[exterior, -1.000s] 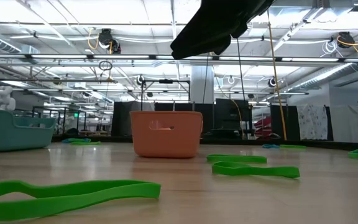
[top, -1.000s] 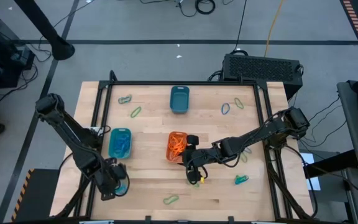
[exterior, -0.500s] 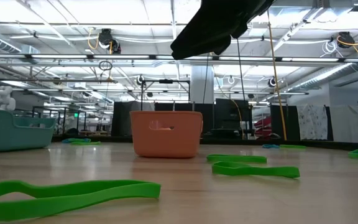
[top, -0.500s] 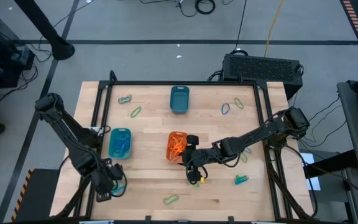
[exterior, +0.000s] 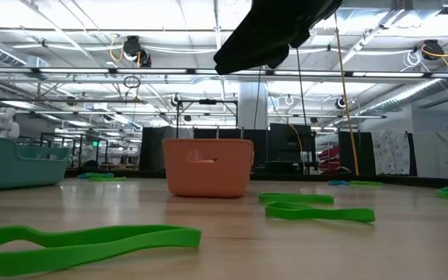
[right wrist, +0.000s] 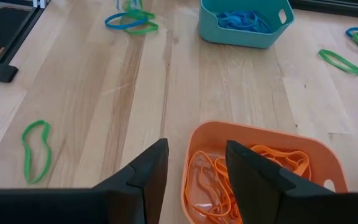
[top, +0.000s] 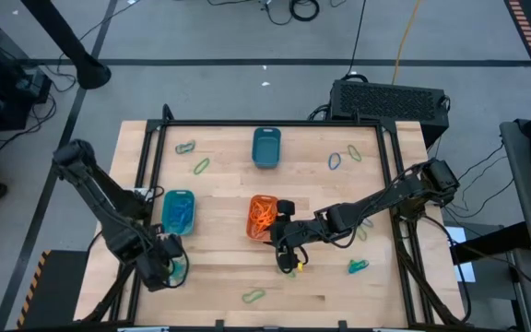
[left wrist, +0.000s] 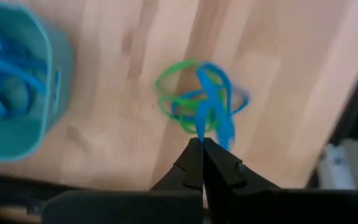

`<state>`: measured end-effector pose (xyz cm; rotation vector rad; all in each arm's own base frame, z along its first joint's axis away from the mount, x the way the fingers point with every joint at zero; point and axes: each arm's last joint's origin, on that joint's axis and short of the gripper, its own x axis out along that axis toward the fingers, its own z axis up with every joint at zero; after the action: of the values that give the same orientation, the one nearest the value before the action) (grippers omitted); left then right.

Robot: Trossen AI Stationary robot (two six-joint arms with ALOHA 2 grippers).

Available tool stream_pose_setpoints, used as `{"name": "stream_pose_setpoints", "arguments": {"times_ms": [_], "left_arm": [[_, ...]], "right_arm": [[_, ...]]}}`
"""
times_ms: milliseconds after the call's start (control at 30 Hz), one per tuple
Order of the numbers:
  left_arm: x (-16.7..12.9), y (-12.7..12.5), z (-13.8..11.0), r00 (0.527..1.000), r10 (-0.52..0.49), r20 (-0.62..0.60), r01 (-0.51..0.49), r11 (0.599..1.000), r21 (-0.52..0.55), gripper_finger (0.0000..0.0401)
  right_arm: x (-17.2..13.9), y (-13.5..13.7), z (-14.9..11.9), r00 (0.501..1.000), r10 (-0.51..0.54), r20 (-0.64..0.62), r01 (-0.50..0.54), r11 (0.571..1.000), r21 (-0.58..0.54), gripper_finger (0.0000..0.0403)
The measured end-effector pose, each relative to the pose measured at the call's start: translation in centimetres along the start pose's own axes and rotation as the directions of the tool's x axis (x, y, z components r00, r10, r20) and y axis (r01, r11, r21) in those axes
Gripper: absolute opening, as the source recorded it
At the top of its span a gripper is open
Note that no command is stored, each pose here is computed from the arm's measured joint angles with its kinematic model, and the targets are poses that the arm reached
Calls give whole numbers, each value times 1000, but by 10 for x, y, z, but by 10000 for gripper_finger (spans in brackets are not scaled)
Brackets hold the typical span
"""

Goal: Sort rubber bands into baskets
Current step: Put the blue rubber band into the green bin

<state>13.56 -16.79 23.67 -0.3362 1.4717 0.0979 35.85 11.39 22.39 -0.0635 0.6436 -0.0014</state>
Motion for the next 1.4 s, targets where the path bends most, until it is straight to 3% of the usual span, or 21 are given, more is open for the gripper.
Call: {"name": "stream_pose_setpoints", "arguments": {"times_ms": [133,367,767,1067,1267,1400], "left_arm": [[23,1,-2,993,58,-104,-59,998,-6,0],[56,-5,-2,976,46,-212,-47,999,-1,0],[63,4,-8,895,142,-424,-172,984,-33,0],[47,-11,-2,909,85,-408,-103,994,-21,0],[19,-31,9,958,42,-284,-37,999,23,0],[-2,-38,15,980,71,-187,-65,997,36,0]], "right_arm": [[0,0,0,1000,0,0,0,1000,0,153],[0,0,0,1000,0,0,0,1000,0,153],[0,0,0,1000,0,0,0,1000,0,153],[0,0,0,1000,0,0,0,1000,0,153],[0,0,0,1000,0,0,0,1000,0,153],[0,0,0,1000,0,0,0,1000,0,153]]}}
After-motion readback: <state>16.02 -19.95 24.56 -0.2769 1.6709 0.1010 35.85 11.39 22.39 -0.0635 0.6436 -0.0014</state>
